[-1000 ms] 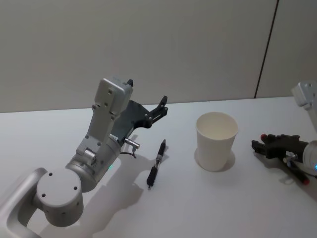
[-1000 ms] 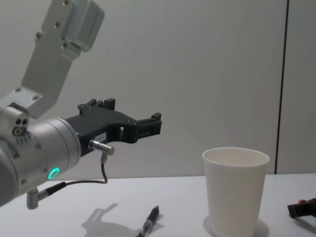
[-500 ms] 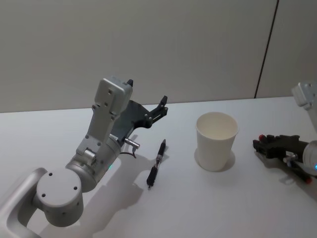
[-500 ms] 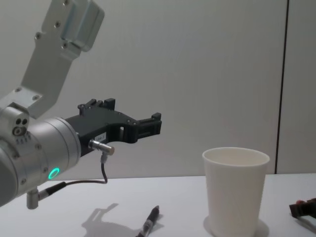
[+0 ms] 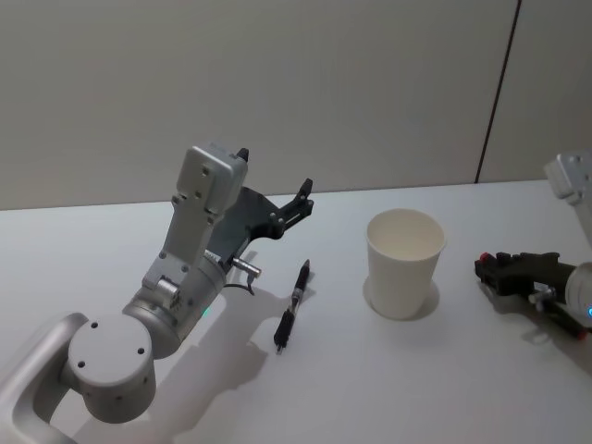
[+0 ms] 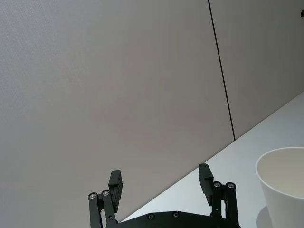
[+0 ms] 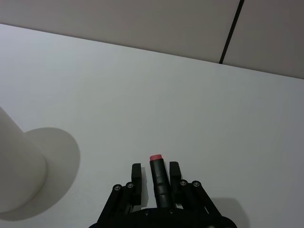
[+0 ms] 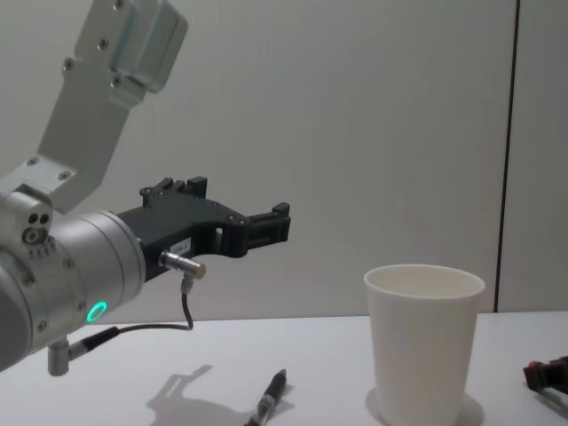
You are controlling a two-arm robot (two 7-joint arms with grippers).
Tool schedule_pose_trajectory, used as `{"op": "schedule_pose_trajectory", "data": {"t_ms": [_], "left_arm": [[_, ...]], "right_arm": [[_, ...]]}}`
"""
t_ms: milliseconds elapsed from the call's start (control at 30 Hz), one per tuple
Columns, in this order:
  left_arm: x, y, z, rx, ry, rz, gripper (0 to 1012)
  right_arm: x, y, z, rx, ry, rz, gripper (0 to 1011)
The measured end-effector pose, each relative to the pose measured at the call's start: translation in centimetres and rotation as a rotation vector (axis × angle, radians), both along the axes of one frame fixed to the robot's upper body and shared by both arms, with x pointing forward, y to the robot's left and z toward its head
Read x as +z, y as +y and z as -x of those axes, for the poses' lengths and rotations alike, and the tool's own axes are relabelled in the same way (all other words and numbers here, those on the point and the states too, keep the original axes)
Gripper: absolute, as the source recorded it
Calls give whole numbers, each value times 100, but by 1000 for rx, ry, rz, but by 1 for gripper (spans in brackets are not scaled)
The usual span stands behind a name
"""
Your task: Place the pen into the pen holder.
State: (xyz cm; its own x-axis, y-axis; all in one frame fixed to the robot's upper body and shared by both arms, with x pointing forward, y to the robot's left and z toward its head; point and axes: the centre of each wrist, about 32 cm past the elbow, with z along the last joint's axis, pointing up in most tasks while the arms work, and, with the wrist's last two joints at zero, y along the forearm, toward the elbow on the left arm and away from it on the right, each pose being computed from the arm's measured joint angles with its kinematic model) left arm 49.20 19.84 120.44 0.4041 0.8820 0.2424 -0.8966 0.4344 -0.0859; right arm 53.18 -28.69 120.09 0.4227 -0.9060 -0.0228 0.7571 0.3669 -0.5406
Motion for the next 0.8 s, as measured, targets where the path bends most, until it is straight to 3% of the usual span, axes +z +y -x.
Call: {"op": "schedule_pose_trajectory", "data": {"t_ms": [800], "left_arm": [[0, 0, 0, 0, 0, 0, 1001]], "right_arm": [[-2, 0, 1, 0, 1, 0, 201]]}}
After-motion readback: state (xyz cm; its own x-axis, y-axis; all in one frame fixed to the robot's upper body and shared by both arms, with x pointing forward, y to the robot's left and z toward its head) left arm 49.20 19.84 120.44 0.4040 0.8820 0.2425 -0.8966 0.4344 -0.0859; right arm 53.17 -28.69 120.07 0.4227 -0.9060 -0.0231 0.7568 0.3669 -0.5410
